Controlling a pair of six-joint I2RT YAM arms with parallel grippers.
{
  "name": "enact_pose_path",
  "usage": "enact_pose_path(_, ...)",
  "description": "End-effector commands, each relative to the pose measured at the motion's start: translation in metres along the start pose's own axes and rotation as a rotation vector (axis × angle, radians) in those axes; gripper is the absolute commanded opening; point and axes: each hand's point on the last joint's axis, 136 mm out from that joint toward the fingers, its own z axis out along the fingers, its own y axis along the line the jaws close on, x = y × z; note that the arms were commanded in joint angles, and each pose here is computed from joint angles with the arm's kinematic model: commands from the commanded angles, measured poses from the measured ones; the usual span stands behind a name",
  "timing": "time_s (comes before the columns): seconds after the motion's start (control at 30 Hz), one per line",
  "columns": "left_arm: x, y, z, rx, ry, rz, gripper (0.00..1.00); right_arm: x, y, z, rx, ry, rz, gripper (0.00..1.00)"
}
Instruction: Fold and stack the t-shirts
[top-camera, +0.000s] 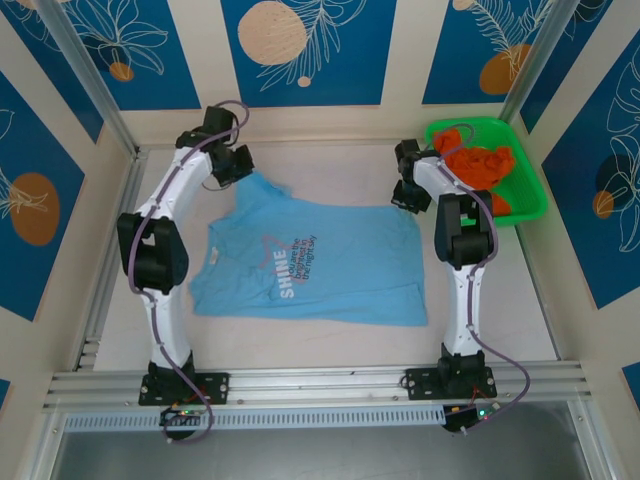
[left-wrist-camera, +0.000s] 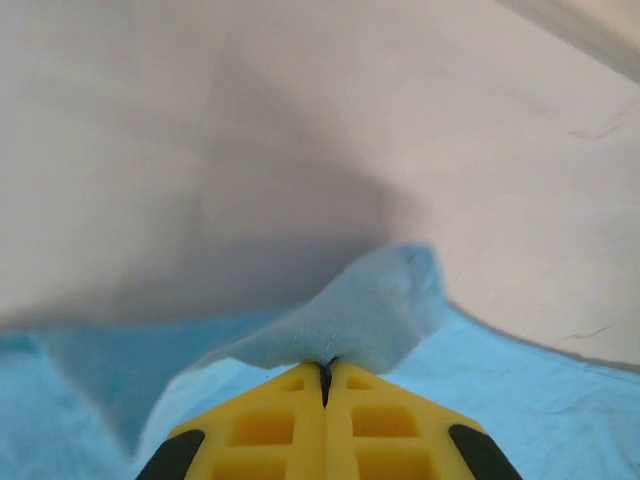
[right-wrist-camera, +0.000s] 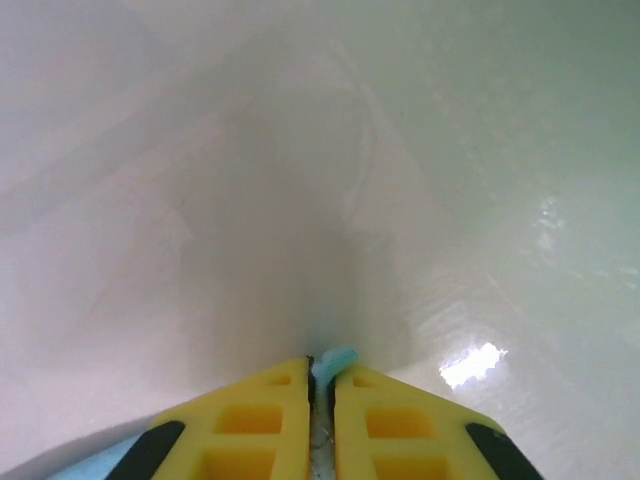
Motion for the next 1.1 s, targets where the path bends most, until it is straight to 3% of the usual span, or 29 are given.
enact_pose_path(0.0,-0.029,-0.017,0.001,0.098,-0.053,0.164,0.0,0.006,0.008,-0.028,-0.073,-0.002,0.001,0.09)
enact_pose_path(0.17,-0.045,-0.016,0.026,0.112,-0.058,0.239,0.0,0.019,0.01,-0.036,-0.091,0.018,-0.011,0.08)
enact_pose_path(0.33,-0.032,-0.005,0.06,0.109,0.012,0.25,0.0,0.027,0.011,-0.038,-0.071,0.032,-0.045,0.07)
enact_pose_path(0.5,-0.019,0.008,0.065,0.06,0.044,0.236,0.0,0.035,0.003,-0.047,-0.067,0.028,-0.063,0.06)
enact_pose_path(0.77,0.0,0.004,0.026,0.089,-0.011,0.252,0.0,0.052,-0.013,-0.059,-0.088,0.036,-0.071,0.05)
enact_pose_path(1.07,0.044,0.012,-0.021,0.178,-0.07,0.378,0.0,0.07,-0.019,-0.069,-0.194,0.05,-0.083,0.03)
